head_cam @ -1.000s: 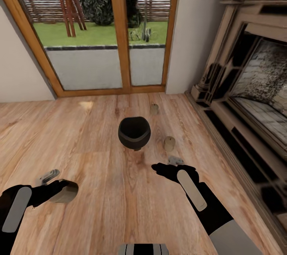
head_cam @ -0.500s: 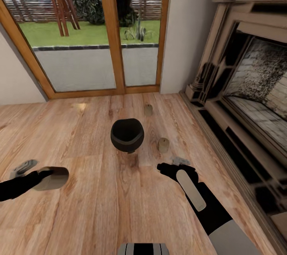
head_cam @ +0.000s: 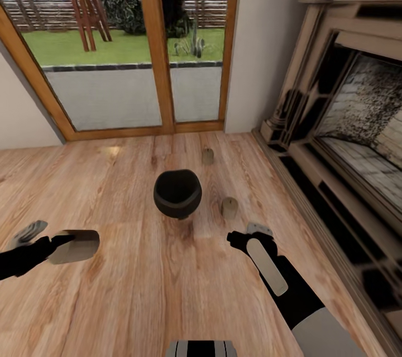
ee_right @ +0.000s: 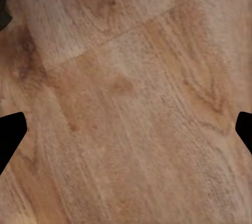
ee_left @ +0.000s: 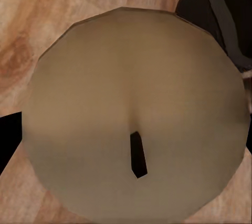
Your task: Place each of the two pumpkins and all three candles from the living room inside a cabinet in the living room (use any cabinet), then make sure every cabinet is closed, and position the cauldron so it is next to a table in the living room.
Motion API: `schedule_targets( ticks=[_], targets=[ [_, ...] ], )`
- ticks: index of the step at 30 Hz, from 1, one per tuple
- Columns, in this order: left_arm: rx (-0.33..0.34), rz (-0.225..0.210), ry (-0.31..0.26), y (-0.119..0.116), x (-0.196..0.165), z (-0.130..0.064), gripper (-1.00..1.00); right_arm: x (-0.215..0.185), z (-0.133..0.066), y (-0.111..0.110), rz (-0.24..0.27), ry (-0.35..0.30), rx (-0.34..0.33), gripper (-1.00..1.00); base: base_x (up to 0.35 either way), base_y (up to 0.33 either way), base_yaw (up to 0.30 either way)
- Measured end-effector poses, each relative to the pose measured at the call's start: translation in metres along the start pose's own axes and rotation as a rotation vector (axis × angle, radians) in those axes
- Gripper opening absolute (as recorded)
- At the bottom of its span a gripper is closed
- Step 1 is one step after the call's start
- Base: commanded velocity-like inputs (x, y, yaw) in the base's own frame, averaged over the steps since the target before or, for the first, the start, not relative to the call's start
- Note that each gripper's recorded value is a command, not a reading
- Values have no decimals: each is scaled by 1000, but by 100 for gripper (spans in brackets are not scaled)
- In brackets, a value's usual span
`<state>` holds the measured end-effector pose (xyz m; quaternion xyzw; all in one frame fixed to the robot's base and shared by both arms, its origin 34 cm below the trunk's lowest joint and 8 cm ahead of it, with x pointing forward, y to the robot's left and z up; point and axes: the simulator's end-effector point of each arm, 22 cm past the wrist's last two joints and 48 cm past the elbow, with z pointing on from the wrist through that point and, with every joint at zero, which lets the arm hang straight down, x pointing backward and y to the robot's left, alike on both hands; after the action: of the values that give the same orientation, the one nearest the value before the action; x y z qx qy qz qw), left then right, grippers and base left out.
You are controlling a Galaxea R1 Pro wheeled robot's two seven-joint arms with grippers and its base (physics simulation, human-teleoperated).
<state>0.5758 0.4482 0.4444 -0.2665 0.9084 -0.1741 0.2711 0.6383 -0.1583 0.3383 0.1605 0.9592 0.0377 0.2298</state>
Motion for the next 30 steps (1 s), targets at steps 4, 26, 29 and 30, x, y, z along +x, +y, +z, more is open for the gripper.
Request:
schedule_targets(
  ticks=[4,26,29,30],
  targets=[
    [-8,-2,18,12,0,-10,-100,-2,-1,2,12,-2,-10,100,178,0,0],
    [52,-70,-9,9,-13,-24,-100,-1,-1,4,18,1,-22,100,137,21,0],
    [53,-71,-9,9,-13,-24,-100,0,-1,5,18,2,-21,100,119,23,0],
    [53,-71,-9,9,-13,-24,-100,-1,-1,5,18,2,-22,100,119,43,0]
  ],
)
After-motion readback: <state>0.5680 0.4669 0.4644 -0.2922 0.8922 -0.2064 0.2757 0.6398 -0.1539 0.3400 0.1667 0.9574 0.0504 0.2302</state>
